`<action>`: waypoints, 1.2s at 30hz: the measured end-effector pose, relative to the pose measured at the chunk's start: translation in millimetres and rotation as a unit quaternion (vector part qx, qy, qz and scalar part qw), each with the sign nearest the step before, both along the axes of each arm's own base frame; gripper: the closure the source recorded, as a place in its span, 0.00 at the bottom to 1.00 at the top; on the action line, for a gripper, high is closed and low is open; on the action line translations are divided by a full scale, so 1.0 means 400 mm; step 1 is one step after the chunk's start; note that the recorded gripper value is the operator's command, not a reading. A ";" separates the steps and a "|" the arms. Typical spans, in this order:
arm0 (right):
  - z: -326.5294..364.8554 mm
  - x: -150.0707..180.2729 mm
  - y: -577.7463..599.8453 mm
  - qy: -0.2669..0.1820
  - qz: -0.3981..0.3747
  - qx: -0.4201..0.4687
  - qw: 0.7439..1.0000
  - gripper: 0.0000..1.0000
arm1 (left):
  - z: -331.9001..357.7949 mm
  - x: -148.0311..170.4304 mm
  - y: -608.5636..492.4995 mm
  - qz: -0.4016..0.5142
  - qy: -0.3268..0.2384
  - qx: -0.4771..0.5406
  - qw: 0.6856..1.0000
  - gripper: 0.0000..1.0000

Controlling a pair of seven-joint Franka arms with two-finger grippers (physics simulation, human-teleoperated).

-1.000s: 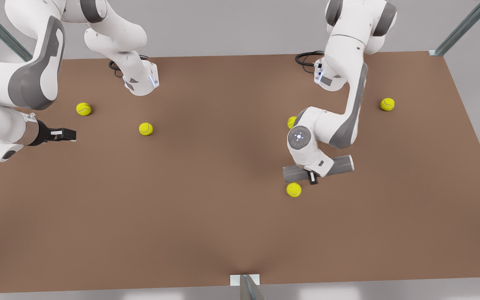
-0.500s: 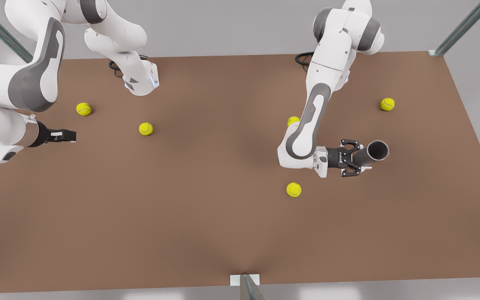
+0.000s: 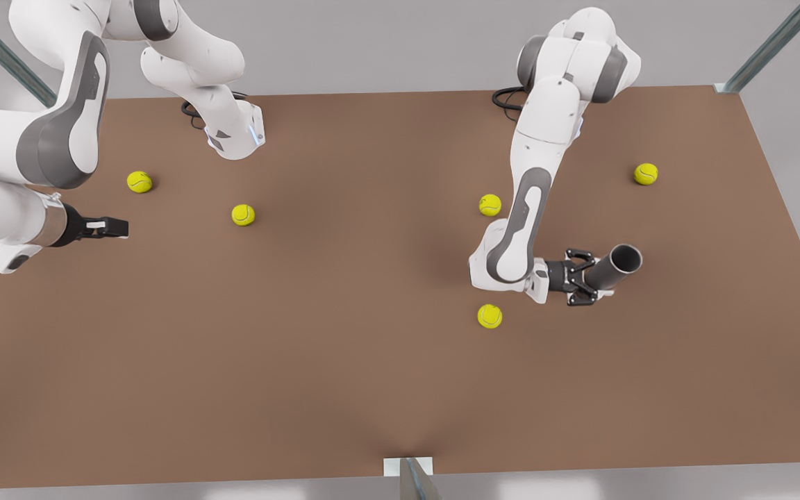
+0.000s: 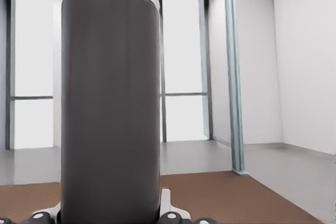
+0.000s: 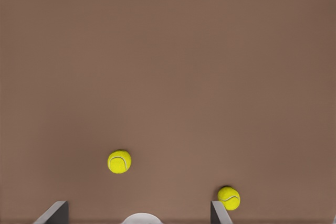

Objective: Put the tennis tube upright

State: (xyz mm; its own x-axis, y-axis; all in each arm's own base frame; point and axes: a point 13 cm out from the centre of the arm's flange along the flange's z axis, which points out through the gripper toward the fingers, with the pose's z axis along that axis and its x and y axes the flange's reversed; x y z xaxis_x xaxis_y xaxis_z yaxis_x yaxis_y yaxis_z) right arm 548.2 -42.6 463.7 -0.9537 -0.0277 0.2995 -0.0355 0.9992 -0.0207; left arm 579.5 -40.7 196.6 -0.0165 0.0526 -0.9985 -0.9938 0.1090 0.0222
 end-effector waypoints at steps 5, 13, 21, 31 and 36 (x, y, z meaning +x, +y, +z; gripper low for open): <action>-0.004 0.000 0.000 0.002 0.000 0.000 1.000 0.00 | -0.050 0.013 -0.005 -0.008 -0.031 -0.006 0.999 0.32; -0.005 0.000 0.001 0.002 0.000 0.001 1.000 0.00 | -0.064 0.018 -0.002 -0.012 -0.070 -0.007 0.997 0.00; -0.003 0.001 0.003 0.001 0.001 0.001 1.000 0.00 | -0.058 0.014 0.001 -0.011 -0.096 -0.004 0.995 0.00; -0.003 0.000 0.001 0.001 0.000 0.001 1.000 0.00 | -0.046 0.032 -0.030 -0.013 -0.126 -0.003 0.992 0.00; -0.005 0.001 0.001 0.002 0.000 0.001 1.000 0.00 | -0.048 0.044 -0.039 -0.014 -0.135 -0.003 0.991 0.00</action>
